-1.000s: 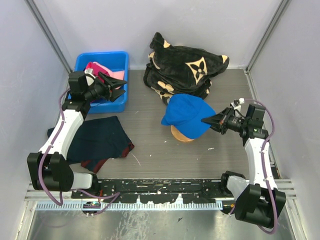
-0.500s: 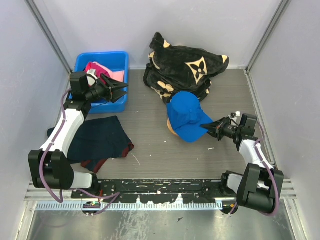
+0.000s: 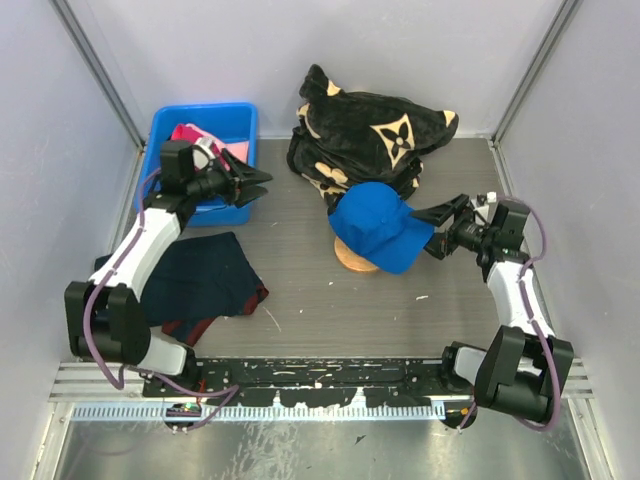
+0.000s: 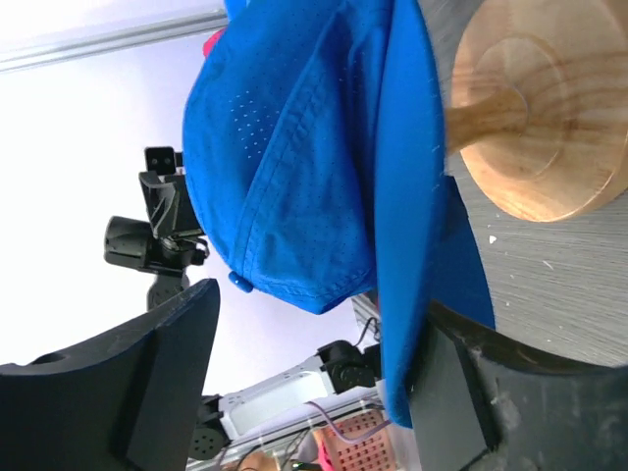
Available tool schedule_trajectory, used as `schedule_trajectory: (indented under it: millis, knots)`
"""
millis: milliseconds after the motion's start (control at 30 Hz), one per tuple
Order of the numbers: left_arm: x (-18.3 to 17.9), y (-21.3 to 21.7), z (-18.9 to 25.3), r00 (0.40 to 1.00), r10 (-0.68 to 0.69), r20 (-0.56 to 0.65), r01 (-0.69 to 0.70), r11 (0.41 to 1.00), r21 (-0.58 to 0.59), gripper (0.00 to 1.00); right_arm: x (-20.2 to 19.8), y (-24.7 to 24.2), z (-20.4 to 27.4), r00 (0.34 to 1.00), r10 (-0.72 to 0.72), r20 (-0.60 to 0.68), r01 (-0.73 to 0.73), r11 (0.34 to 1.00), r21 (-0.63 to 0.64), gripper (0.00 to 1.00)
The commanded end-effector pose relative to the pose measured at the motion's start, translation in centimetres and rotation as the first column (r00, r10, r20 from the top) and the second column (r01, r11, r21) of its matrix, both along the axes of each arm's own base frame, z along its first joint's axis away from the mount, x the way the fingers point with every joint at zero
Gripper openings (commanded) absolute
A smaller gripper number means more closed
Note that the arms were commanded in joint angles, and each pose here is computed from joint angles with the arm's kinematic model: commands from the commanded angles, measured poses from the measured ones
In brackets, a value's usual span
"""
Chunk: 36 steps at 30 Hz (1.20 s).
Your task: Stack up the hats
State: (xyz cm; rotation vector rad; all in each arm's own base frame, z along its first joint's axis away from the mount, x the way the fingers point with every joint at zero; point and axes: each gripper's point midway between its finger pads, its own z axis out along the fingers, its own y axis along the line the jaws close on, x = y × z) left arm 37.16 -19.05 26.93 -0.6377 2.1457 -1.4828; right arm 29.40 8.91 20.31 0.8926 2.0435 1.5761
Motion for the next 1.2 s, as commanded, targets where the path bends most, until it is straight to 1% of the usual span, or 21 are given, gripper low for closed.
schedule_trajectory:
  millis: [0,67,200,267,367,500,700,967,1100,1167]
  knots:
    - [-1.1,-4.7,-0.4,0.981,-0.191,0.041,0.188,0.98,0.071,0.55,0.4,-1.1,1.2,0.999,0.0,0.046,0.008,0.985,-0.174,0.78]
    - [-1.0,-6.8,-1.2,0.965,-0.26,0.043,0.255,0.963,0.089,0.57,0.6,-1.7,1.0,1.0,-0.004,0.016,0.008,0.973,-0.229,0.79]
    - [-0.9,-9.8,-2.6,0.93,-0.366,0.023,0.361,0.926,0.108,0.58,1.2,-2.9,-0.1,1.0,-0.021,-0.014,0.015,0.944,-0.329,0.8]
    - [-0.7,-10.2,-3.6,0.923,-0.385,0.01,0.381,0.915,0.132,0.57,1.7,-3.4,-0.4,1.0,-0.022,-0.019,0.014,0.933,-0.36,0.81]
    - [-0.3,-10.0,-5.1,0.926,-0.378,-0.008,0.373,0.912,0.169,0.56,2.6,-4.0,-0.7,1.0,-0.007,-0.027,-0.004,0.919,-0.393,0.81]
    - [0.5,-10.7,-6.7,0.915,-0.401,-0.038,0.401,0.897,0.187,0.51,4.1,-4.7,-0.1,1.0,-0.003,-0.016,-0.004,0.917,-0.398,0.81]
    - [1.2,-12.9,-7.2,0.9,-0.436,-0.025,0.431,0.877,0.215,0.53,5.5,-5.0,0.8,1.0,0.004,0.005,-0.002,0.919,-0.395,0.81]
    - [-0.5,-15.7,-9.7,0.863,-0.5,-0.072,0.502,0.834,0.229,0.54,6.0,-5.0,0.8,1.0,0.01,0.007,-0.006,0.922,-0.387,0.81]
    - [-1.7,-15.6,-11.3,0.852,-0.512,-0.11,0.522,0.812,0.262,0.55,6.4,-5.2,1.1,1.0,0.005,0.017,0.002,0.928,-0.371,0.81]
    - [-2.1,-15.3,-12.2,0.854,-0.504,-0.126,0.519,0.81,0.274,0.55,6.6,-5.2,1.5,1.0,0.006,0.023,0.003,0.93,-0.368,0.81]
